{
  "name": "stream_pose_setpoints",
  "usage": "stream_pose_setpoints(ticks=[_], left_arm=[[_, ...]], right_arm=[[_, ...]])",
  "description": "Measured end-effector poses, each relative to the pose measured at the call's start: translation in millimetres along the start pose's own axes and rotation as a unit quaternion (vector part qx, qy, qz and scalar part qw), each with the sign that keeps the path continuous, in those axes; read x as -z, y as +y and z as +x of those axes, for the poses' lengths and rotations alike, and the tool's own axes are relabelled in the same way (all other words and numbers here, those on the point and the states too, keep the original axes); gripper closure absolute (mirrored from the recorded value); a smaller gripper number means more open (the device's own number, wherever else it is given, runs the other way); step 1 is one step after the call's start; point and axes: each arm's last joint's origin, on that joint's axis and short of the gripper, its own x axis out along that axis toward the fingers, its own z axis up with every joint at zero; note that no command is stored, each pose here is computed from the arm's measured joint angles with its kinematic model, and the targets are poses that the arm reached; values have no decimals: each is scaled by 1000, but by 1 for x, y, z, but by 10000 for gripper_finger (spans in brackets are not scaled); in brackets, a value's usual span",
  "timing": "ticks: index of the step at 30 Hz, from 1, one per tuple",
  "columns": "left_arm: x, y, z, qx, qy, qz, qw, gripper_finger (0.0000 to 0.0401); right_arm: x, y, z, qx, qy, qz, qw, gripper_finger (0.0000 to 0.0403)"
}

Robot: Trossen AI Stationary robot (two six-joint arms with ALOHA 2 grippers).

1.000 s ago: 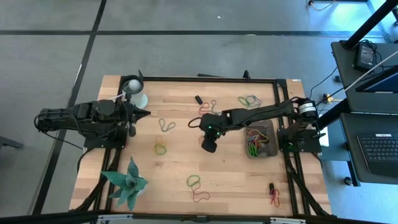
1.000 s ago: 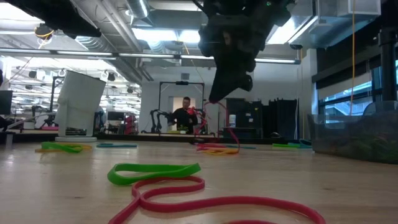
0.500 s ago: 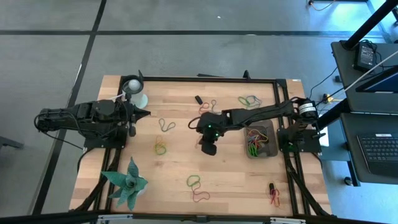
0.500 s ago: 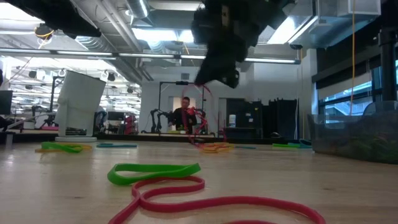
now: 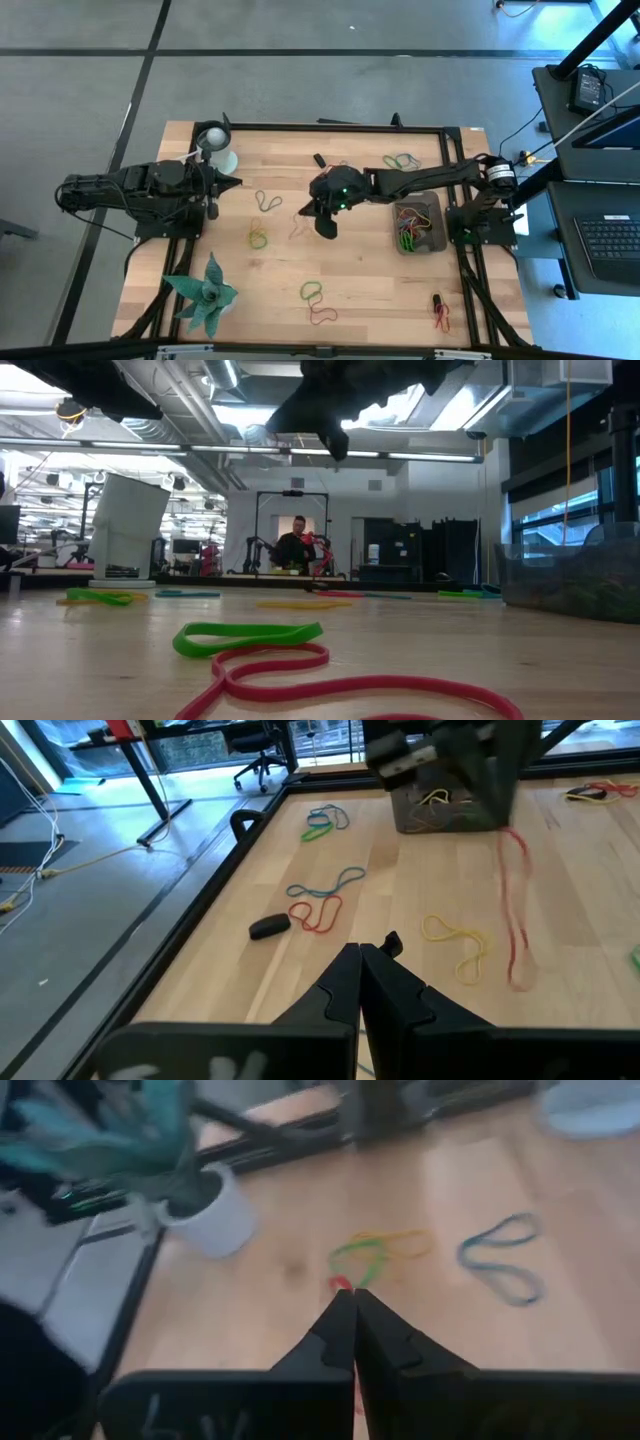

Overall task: Pick and place rubber bands into bin
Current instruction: Put the red rubber band into the black bin

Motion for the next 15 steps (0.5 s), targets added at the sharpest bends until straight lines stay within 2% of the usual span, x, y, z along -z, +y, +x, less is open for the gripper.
stream_pose_setpoints(ticks=[5,9,15], left_arm=[[0,0,0,0,1,0,1000,399],[0,0,0,1,2,0,1000,396],[1,0,0,1,2,1,1000,400]], right_arm=[[-2,-4,-3,53,-13,-8,998,402],[-4,-6,-8,74,-12,-5,997,402],[-17,-3,-36,161,36,-1,986,402]])
